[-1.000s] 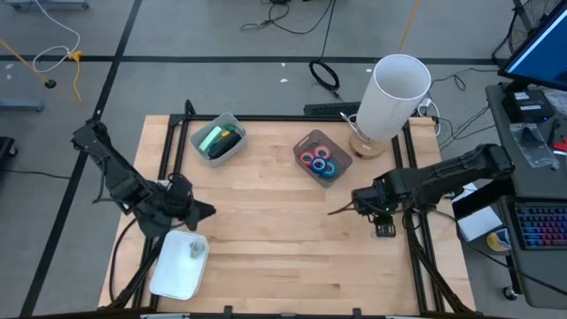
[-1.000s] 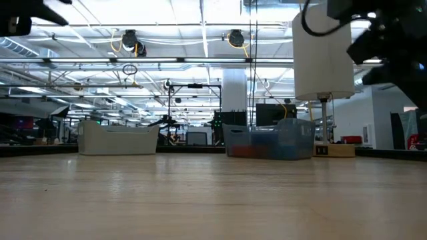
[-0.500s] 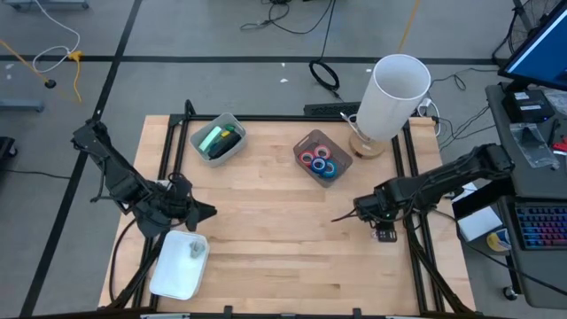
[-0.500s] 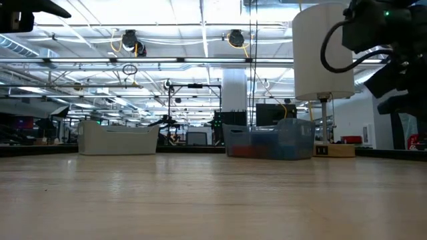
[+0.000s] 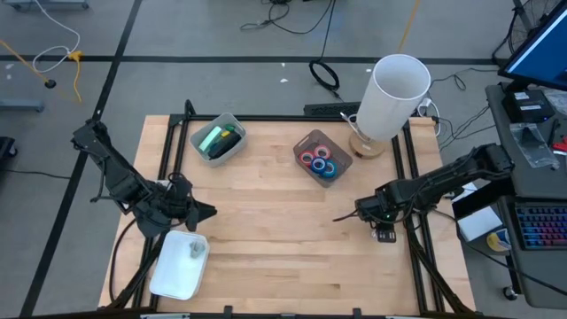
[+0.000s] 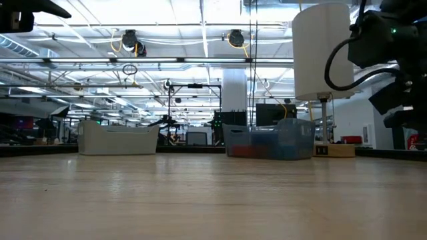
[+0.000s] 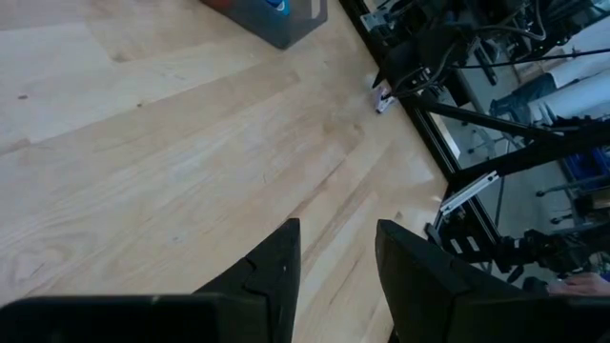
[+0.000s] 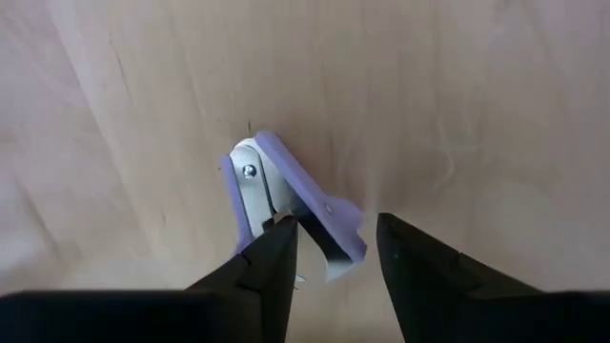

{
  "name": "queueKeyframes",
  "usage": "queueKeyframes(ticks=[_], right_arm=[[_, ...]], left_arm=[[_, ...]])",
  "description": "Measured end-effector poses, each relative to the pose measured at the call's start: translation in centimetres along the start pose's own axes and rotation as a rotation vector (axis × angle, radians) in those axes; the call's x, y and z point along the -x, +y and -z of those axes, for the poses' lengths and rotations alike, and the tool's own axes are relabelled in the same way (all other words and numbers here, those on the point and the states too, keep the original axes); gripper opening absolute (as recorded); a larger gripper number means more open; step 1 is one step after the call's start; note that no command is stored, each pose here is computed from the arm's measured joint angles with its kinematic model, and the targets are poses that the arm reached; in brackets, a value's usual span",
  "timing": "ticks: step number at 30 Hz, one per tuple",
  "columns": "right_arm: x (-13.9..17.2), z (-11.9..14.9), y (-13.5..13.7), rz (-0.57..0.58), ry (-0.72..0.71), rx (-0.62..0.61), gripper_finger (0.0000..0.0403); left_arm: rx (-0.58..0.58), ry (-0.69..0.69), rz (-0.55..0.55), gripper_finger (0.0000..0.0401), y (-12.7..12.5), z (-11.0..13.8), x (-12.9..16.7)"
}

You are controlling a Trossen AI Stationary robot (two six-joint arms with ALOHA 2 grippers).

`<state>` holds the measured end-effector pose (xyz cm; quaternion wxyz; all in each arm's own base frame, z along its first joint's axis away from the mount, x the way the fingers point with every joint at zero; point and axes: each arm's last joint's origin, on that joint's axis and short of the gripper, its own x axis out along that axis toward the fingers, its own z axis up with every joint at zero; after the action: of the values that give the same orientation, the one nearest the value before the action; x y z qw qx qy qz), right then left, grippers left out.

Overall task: Pick and place Stapler, Stapler remover, tape
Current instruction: Put the purple staple remover into the white bin

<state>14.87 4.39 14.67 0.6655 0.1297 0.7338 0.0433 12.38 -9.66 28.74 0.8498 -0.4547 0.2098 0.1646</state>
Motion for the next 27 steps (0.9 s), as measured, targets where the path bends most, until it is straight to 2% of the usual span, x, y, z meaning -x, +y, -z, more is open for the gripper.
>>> queueKeyframes(ticks=[4,11,19,24,27], right_arm=[[-0.2,0.1,-0.1,0.001,0.002,-0.014,0.0116],[-0.3,-0.1,-0.1,-0.011,-0.023,-0.02,0.0044],[-0.3,-0.4,0.1,-0.029,-0.044,-0.088,0.004],[0.0,-1.6,0.7,-0.184,-0.132,-0.133,0.0043],[0.7,-2.9,1.3,-0.303,-0.265,-0.149,0.0043]], left_arm=[[0.0,0.0,0.0,0.0136,0.0,0.0,0.0],[-0.004,-0.013,-0.009,0.0136,0.0,-0.2,-0.2],[-0.028,-0.034,-0.015,0.0136,0.0,-0.6,-0.4],[-0.054,-0.065,0.039,0.0136,-0.8,-1.1,-0.7],[-0.08,-0.099,0.084,0.0136,-1.4,-1.6,-0.9]])
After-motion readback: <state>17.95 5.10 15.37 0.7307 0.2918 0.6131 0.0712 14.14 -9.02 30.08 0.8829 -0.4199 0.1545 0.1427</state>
